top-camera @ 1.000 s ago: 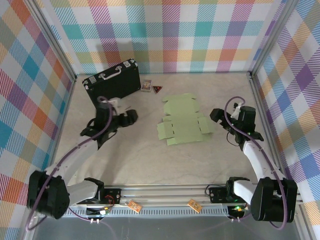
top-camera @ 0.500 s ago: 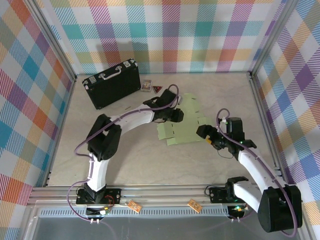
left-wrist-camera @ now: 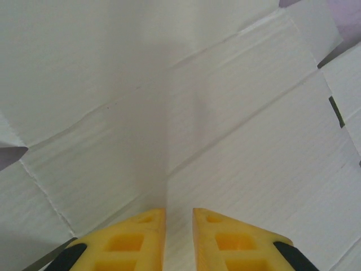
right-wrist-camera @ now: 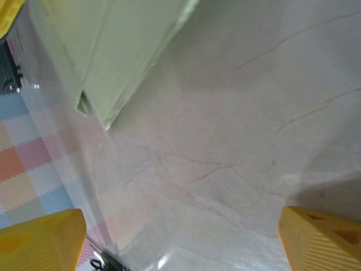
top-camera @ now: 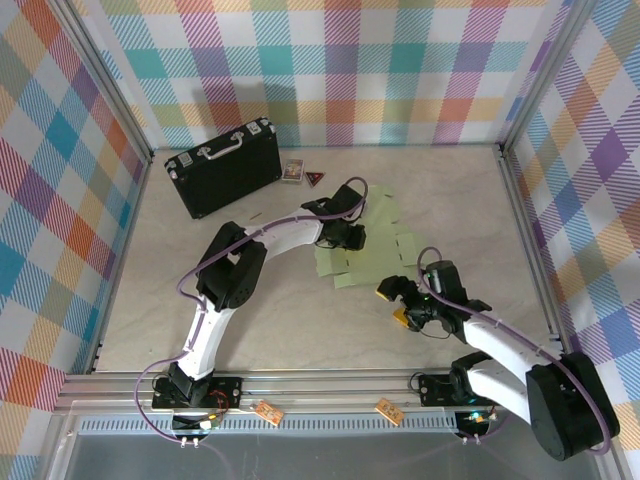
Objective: Fold the paper box
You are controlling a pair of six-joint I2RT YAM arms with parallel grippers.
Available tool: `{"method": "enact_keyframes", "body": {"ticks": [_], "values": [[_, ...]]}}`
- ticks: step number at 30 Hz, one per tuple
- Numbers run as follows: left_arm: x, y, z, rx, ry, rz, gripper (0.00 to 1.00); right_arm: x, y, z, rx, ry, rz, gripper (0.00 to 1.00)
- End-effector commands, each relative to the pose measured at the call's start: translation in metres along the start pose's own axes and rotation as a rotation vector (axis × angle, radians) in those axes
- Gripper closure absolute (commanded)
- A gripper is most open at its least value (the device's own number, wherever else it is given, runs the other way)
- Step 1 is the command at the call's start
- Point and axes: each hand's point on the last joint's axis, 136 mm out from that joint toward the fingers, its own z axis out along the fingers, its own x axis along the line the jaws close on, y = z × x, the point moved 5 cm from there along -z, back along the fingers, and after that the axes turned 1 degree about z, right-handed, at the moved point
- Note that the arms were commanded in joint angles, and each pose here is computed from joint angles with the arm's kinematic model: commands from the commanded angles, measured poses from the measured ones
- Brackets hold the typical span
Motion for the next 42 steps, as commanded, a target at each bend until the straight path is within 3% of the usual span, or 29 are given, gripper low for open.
{"method": "enact_keyframes", "body": {"ticks": [1,7,28,38,42], "values": [[0.005,-0.002,0.011,0.034,0.038,0.016,0.81,0.011,0.013,0.002,-0.1,0.073,0.07,0.13],[0.005,-0.008,0.014,0.04,0.017,0.008,0.81,0.015,0.027,0.0,-0.189,0.07,0.1,0.15],[0.012,-0.033,0.038,0.104,-0.007,-0.034,0.87,0.035,0.06,0.023,-0.29,0.146,0.136,0.25],[0.015,-0.038,0.038,0.111,0.004,-0.029,0.88,0.016,0.069,-0.013,-0.406,-0.008,0.128,0.24],[0.016,-0.038,0.039,0.112,0.008,-0.023,0.88,0.001,0.072,-0.028,-0.433,-0.004,0.169,0.25]]}}
